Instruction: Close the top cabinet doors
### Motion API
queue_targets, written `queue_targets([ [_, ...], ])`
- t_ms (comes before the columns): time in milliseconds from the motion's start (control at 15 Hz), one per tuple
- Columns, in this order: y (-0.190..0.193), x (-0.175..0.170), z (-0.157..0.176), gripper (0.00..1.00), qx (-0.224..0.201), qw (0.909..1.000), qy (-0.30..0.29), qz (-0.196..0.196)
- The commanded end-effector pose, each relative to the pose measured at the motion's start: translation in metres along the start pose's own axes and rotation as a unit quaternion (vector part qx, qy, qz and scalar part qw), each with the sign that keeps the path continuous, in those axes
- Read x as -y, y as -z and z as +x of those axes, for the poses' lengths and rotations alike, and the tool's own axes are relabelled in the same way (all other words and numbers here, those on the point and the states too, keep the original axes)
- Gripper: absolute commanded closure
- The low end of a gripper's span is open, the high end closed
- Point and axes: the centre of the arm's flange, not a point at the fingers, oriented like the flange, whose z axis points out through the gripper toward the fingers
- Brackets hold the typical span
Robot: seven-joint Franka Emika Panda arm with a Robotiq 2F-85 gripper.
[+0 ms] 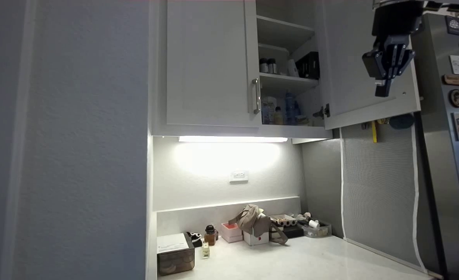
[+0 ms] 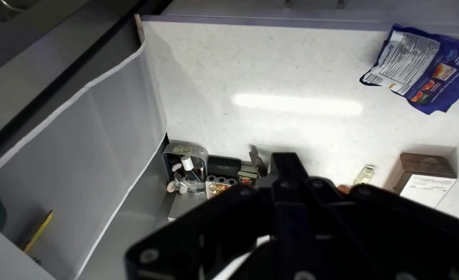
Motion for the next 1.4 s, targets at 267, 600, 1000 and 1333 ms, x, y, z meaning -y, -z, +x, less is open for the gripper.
queue_targets([
  [267,0.002,-0.048,-0.028,1.00,-0.036,0.9978,-0.055,0.000],
  [600,-0.007,-0.079,-0.023,0.60,-0.048,0.9954,-0.075,-0.034],
  [1000,-0.012,-0.105,0.000,0.13,-0.077,0.9907,-0.081,-0.078],
  [1333,-0.005,-0.128,0.010,0.00,-0.093,0.9811,-0.080,-0.150],
])
